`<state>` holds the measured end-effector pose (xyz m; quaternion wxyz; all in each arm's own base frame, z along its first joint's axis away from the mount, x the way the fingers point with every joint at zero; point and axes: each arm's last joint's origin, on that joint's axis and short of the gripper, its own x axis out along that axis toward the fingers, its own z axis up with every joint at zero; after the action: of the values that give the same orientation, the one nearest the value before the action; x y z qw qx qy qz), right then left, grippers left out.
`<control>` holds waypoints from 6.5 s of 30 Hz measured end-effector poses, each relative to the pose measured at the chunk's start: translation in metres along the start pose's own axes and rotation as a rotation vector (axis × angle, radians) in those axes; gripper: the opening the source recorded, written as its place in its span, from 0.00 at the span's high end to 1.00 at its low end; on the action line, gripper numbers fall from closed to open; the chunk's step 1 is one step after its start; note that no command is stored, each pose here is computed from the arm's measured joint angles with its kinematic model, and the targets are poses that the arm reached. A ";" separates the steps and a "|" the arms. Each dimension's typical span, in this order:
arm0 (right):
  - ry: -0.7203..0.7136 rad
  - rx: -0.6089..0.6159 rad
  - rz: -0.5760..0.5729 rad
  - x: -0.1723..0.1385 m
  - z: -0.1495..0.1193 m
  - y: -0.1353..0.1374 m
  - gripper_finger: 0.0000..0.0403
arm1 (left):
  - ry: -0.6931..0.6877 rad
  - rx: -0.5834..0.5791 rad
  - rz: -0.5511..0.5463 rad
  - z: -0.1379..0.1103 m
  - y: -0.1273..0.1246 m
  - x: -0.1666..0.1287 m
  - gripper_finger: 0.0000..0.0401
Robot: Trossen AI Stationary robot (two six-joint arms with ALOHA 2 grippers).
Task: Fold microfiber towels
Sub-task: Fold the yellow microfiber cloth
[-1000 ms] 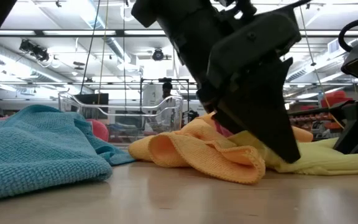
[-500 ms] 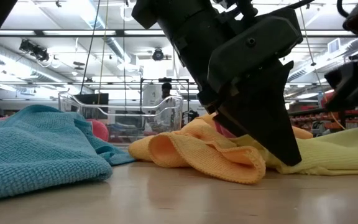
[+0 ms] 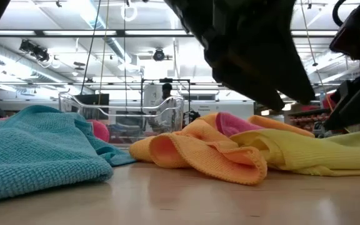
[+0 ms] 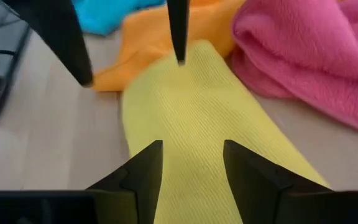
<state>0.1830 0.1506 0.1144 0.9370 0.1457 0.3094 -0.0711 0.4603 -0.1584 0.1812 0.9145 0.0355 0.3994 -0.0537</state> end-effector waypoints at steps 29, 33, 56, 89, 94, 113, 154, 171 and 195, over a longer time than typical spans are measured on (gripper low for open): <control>0.389 -0.605 0.204 0.002 0.054 -0.025 0.65 | -0.002 0.084 -0.006 0.002 -0.003 -0.007 0.19; 0.284 -0.601 0.179 -0.013 0.063 -0.020 0.66 | 0.004 0.283 -0.022 0.000 -0.011 -0.009 0.19; 0.183 -0.457 -0.004 -0.044 0.034 -0.001 0.67 | -0.135 0.784 0.010 -0.013 -0.052 0.024 0.19; 0.153 -0.352 -0.013 -0.044 0.031 0.001 0.67 | -0.089 0.904 0.051 -0.023 -0.022 0.056 0.27; 0.183 -0.316 -0.029 -0.039 0.023 0.003 0.67 | -0.086 0.931 0.042 -0.025 -0.023 0.056 0.43; 0.251 -0.325 -0.113 0.000 -0.017 0.010 0.67 | -0.121 0.748 0.002 -0.019 -0.023 0.054 0.93; 0.205 -0.285 -0.256 -0.041 0.010 -0.014 0.72 | -0.164 0.571 0.000 0.016 -0.007 0.039 0.93; 0.305 -0.293 -0.314 -0.015 -0.015 -0.012 0.73 | -0.188 0.468 0.019 0.021 0.008 0.041 0.91; 0.298 -0.314 -0.297 -0.014 -0.017 -0.010 0.73 | -0.215 0.457 0.098 0.020 0.051 0.061 0.92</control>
<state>0.1601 0.1474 0.1072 0.8714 -0.0398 0.4695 -0.1368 0.5223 -0.1140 0.1511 0.9216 0.2545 0.2750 -0.1015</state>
